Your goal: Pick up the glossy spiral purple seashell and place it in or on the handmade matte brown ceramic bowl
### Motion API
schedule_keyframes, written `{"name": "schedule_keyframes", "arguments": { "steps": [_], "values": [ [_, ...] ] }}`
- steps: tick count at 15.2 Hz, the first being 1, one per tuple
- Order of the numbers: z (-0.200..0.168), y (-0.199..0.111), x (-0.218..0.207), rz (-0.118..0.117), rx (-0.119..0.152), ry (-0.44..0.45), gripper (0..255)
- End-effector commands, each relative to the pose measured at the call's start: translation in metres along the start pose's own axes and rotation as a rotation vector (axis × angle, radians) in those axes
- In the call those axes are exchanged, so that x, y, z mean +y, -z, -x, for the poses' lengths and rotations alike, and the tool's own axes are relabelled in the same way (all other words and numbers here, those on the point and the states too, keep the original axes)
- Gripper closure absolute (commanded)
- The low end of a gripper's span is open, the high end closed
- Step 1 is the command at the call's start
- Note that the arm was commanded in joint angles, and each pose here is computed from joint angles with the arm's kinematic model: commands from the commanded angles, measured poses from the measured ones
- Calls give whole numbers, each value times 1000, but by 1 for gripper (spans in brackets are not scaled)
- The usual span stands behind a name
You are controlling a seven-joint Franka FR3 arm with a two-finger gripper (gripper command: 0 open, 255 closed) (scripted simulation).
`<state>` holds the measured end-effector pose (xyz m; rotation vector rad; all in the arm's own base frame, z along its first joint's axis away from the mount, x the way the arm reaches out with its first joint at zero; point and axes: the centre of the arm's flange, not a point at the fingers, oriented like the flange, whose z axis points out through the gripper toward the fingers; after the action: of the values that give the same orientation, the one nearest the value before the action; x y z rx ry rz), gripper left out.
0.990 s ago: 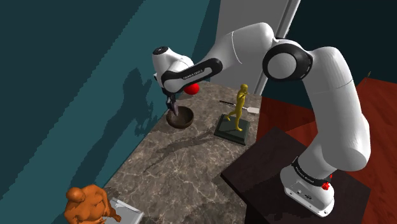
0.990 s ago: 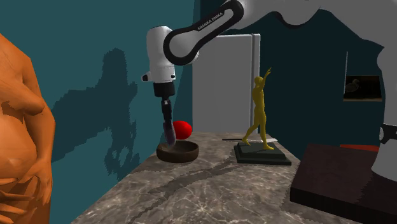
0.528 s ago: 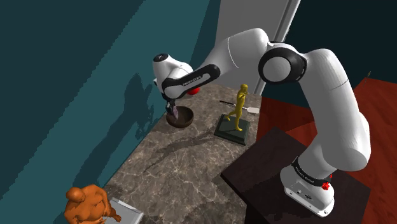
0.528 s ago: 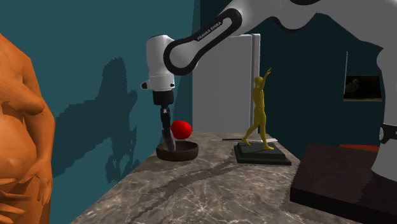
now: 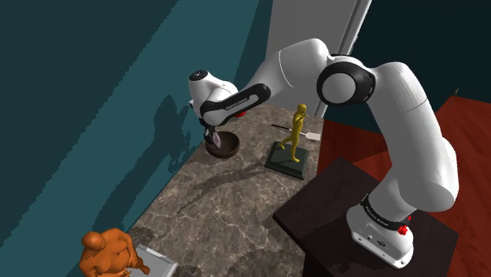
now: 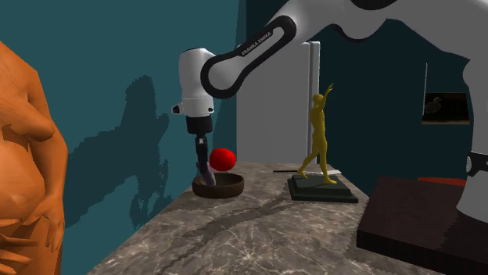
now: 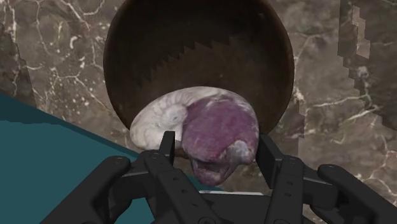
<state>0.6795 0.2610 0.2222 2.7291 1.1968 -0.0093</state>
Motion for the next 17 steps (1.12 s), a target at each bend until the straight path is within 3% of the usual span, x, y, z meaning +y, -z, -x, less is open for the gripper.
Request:
{"name": "schedule_keyframes", "arguments": {
  "steps": [1, 3, 4, 9, 13, 17],
  "values": [
    [7, -17, 3, -5, -26, -6, 255],
    [7, -17, 3, -5, -26, -6, 255],
    [7, -16, 0, -5, -25, -6, 0],
    [7, -17, 3, -5, -26, -6, 0],
    [5, 33, 4, -5, -26, -6, 0],
    [5, 33, 4, -5, -26, -6, 0]
  ]
}}
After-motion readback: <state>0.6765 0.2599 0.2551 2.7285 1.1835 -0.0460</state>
